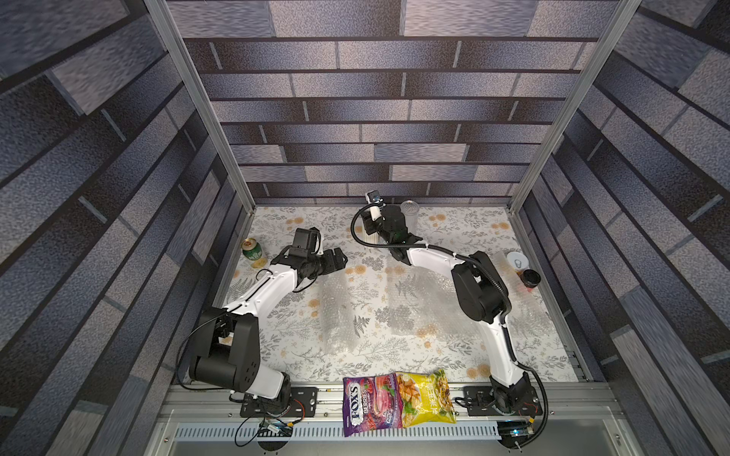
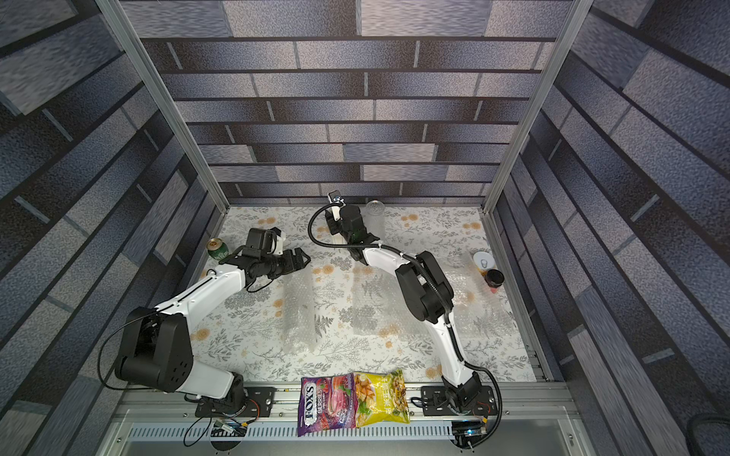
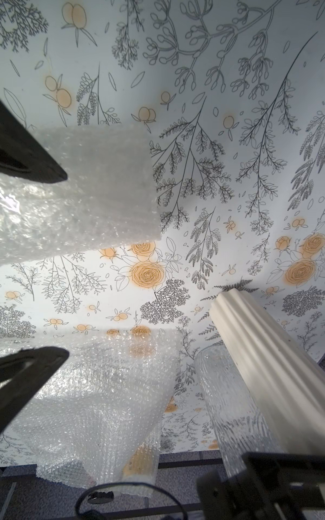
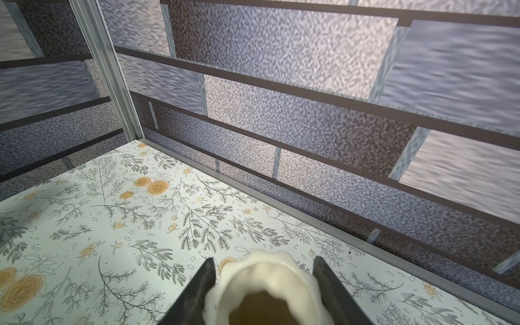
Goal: Unwrap the vase from the bubble wrap
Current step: Place the vase at the center of the board.
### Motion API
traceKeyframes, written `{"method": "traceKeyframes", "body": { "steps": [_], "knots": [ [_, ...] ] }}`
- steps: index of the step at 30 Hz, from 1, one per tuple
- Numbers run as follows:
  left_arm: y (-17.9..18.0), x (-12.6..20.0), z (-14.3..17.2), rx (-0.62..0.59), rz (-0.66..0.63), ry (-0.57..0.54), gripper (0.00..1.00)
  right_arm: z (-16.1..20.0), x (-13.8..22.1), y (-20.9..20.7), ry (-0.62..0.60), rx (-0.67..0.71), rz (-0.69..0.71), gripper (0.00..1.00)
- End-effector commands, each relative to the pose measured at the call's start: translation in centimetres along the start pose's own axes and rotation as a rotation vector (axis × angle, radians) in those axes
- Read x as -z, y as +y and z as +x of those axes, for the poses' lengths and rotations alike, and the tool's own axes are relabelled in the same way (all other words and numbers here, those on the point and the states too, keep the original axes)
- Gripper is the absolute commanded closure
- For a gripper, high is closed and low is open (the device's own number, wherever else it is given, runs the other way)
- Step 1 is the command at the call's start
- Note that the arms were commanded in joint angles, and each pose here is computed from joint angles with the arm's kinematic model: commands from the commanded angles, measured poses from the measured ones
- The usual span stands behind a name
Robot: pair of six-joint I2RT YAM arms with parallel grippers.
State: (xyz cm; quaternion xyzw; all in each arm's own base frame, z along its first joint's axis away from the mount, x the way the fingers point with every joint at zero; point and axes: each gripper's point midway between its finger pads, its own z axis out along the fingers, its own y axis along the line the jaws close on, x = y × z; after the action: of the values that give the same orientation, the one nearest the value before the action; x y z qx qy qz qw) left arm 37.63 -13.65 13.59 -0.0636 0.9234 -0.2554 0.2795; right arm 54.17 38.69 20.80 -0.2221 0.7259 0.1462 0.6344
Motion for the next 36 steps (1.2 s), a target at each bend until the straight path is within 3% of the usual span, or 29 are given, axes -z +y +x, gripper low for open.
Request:
{"method": "traceKeyframes", "body": {
  "steps": [1,11,17,23,36],
  "knots": [
    [-0.4,0.4,-0.7,-0.006,0.003,-0.007,0.08,-2.5,0.4,-0.5,-0.094,-0.027,0.021,0.79],
    [-0.5,0.6,-0.8,-0.006,0.006,-0.01,0.08,-0.9,0.5,-0.5,-0.066,-0.029,0.032,0.75],
    [-0.7,0.8,-0.8,-0.005,0.01,-0.012,0.08,-0.4,0.6,-0.8,-0.046,-0.04,0.041,0.45],
    [-0.6,0.8,-0.7,-0.006,0.008,-0.012,0.08,-0.5,1.0,-0.8,-0.043,-0.046,0.041,0.34],
    [-0.8,1.0,-0.6,-0.008,0.012,-0.017,0.08,-0.5,1.4,-0.8,-0.03,-0.039,0.037,0.28]
  ]
}}
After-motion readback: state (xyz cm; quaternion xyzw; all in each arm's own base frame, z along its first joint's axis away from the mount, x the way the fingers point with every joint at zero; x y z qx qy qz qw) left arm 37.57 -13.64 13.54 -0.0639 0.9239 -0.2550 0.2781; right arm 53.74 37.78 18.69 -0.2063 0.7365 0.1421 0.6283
